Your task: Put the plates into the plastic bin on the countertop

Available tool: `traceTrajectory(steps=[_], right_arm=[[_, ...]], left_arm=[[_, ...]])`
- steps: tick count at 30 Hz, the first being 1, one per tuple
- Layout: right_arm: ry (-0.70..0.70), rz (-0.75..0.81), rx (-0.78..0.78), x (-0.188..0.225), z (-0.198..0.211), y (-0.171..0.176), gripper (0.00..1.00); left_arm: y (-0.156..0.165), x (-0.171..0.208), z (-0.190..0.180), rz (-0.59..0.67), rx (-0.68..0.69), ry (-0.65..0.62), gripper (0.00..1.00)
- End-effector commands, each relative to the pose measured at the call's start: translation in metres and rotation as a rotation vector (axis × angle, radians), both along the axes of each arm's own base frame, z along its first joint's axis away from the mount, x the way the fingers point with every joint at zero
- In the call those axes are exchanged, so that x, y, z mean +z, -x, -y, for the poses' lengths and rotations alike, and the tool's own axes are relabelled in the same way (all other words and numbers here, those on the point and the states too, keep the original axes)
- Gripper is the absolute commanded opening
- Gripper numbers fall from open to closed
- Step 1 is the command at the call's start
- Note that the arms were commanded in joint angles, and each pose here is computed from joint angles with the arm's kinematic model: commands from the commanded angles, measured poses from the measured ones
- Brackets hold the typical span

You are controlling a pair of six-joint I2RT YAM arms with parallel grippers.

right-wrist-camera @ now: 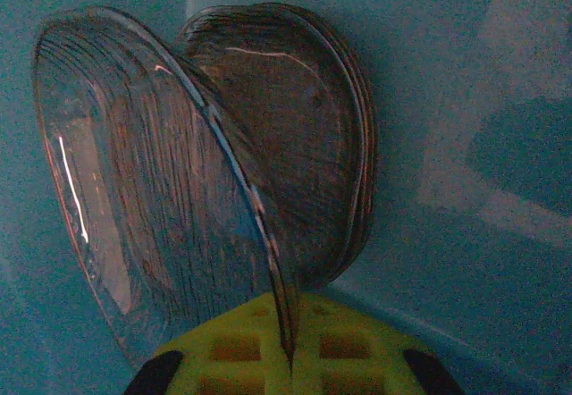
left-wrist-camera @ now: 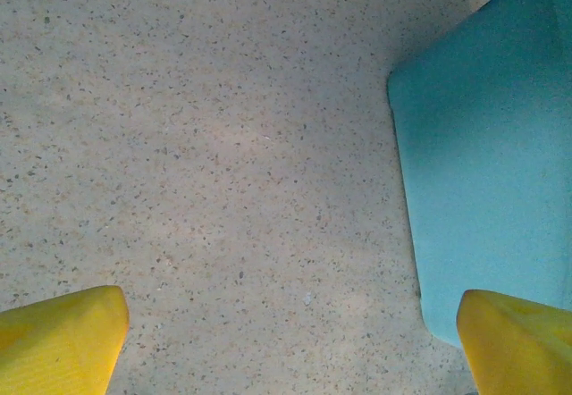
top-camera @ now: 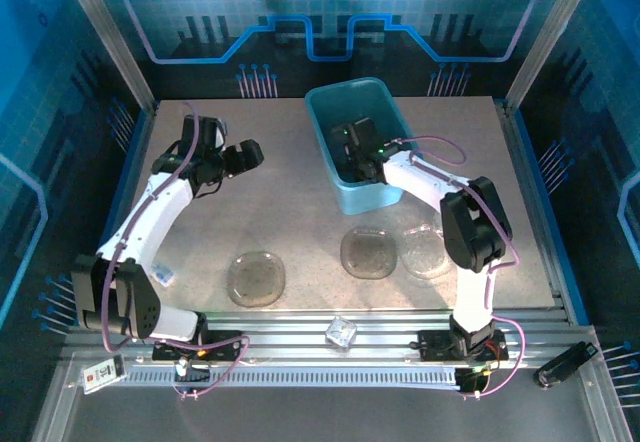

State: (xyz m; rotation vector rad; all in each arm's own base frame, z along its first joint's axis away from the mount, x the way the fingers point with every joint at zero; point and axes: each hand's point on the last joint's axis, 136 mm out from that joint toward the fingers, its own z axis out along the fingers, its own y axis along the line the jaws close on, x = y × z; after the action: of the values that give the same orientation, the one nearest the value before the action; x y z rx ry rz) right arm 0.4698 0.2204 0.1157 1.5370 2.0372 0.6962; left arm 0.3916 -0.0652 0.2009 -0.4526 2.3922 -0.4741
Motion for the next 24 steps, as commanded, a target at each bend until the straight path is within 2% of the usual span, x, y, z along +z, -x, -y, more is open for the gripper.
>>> traceTrajectory(steps=[1,15,24], right_arm=[[0.032,-0.007,-0.038,-0.002,0.007,-0.008,0.0],[0.026,-0.113,-0.035,-0.043,0.001,-0.005,0.0],[0.053,-0.135,-0.035,-0.046,0.005,-0.002,0.04]], left_arm=[[0.003,-0.01,-0.002,-0.033,-0.015,0.002,0.95],[0.005,-0.009,-0.014,-0.039,0.016,-0.017,0.95],[0.009,-0.007,-0.022,-0.04,0.038,-0.026,0.95]])
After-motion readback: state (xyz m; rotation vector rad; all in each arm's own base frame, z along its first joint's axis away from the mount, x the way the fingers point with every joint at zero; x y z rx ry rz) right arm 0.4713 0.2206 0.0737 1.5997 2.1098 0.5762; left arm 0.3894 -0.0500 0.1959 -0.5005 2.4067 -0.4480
